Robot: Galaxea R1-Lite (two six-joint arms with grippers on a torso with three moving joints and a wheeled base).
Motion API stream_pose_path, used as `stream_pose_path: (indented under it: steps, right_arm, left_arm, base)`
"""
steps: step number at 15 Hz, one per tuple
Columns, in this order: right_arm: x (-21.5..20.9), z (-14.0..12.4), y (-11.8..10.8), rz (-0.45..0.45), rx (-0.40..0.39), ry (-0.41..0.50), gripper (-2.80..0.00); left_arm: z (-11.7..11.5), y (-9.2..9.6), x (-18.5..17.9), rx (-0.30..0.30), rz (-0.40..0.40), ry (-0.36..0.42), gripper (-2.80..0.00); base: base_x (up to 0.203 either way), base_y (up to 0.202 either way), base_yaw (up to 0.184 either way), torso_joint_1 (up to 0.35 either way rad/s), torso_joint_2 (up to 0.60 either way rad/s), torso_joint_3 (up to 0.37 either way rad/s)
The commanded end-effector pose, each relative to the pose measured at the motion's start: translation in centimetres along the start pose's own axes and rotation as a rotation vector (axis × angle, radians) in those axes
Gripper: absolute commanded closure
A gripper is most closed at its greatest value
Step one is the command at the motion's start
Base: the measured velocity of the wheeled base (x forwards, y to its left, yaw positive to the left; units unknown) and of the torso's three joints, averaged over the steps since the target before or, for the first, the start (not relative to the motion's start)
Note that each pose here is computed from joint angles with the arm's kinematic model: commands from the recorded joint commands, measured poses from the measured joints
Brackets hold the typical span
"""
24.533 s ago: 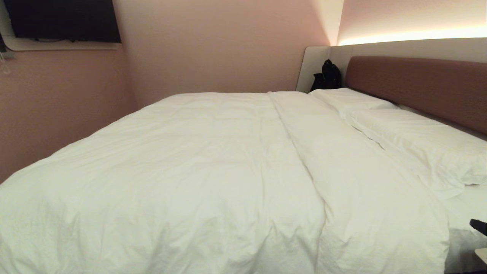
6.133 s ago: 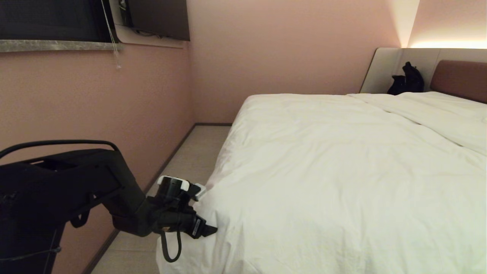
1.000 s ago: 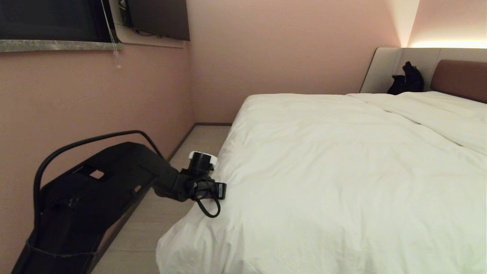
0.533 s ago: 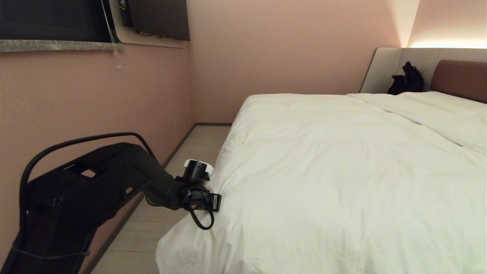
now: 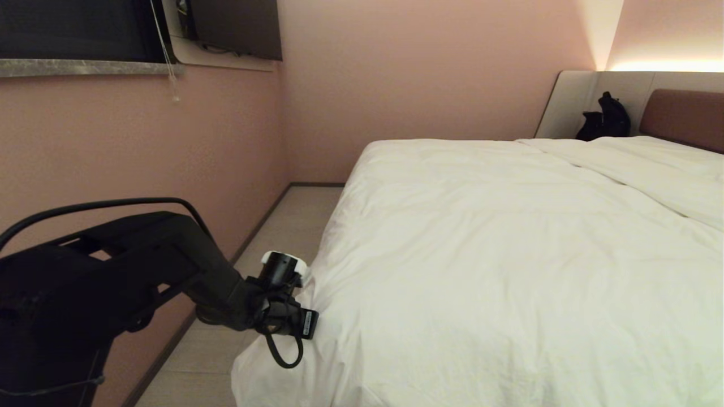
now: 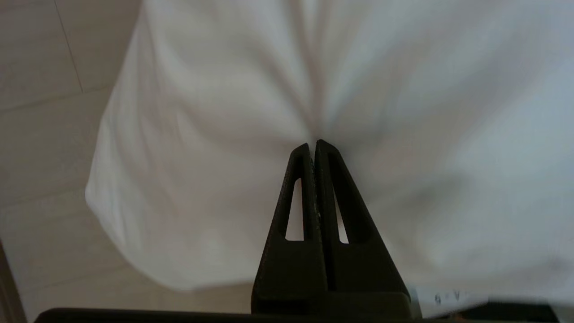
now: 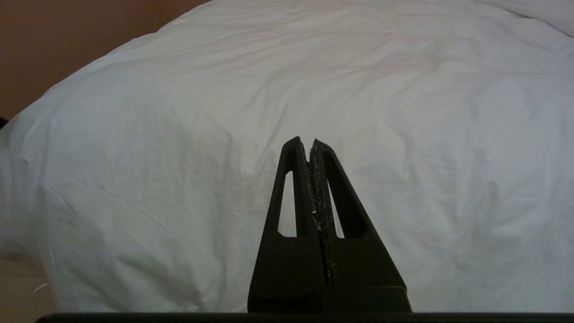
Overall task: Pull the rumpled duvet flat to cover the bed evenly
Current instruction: Flatten the corners of the folded blanket
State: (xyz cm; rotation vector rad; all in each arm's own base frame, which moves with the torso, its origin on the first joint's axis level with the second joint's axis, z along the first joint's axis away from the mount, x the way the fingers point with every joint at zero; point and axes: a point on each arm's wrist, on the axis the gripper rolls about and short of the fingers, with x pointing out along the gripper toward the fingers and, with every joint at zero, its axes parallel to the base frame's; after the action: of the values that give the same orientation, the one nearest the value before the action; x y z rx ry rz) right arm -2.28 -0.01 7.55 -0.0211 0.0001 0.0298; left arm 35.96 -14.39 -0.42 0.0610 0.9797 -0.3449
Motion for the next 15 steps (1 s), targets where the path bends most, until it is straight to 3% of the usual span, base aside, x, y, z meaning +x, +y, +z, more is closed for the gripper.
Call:
stream_pose_path:
  steps: [1, 5, 15]
  right_arm:
    - [0.0, 0.0, 0.0, 0.001, 0.0, 0.001, 0.0]
    - [0.0, 0.0, 0.0, 0.001, 0.0, 0.0, 0.0]
    - [0.0, 0.0, 0.0, 0.001, 0.0, 0.0, 0.0]
  left_arm:
    - [-0.9, 0.0, -1.3, -0.002, 0.003, 0.018, 0.0]
    - [-3.2, 0.2, -2.6, 0.043, -0.003, 0.081, 0.0]
    - [-7.0, 0.4, -5.3, 0.072, 0.0, 0.145, 0.0]
  base:
    - [0.0, 0.0, 0.0, 0.0, 0.0, 0.0]
    - [0.0, 0.0, 0.0, 0.0, 0.0, 0.0]
    - [0.0, 0.0, 0.0, 0.0, 0.0, 0.0]
